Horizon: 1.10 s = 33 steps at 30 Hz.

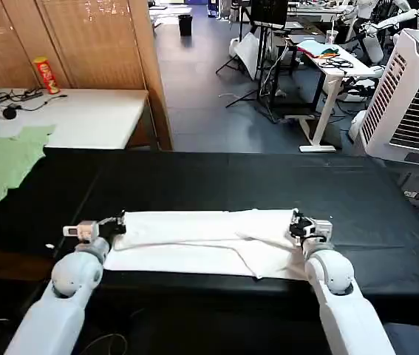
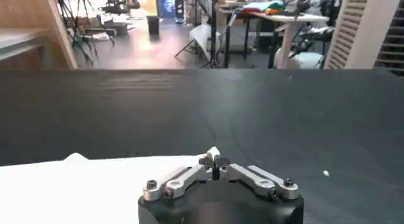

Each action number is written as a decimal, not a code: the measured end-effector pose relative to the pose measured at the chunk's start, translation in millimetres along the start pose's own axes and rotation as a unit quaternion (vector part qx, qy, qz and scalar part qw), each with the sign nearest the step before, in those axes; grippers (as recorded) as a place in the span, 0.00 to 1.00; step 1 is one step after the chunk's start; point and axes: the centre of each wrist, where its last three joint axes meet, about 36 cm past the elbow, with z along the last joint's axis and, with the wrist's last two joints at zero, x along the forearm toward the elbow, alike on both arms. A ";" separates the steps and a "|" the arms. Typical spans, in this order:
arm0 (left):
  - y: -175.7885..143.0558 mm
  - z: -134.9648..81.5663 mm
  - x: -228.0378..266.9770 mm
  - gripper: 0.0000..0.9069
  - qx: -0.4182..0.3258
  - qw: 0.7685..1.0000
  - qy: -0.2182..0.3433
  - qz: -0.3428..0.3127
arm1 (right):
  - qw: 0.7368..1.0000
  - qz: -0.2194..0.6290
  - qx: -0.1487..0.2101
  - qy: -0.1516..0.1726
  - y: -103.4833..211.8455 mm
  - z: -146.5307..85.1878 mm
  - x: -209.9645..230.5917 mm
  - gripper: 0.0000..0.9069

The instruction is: Fold and organize the clothes.

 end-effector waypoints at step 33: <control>1.8 26.8 63.7 0.96 0.097 0.995 0.011 0.026 | 0.996 -0.059 0.018 -0.057 -8.3 -28.0 112.1 0.97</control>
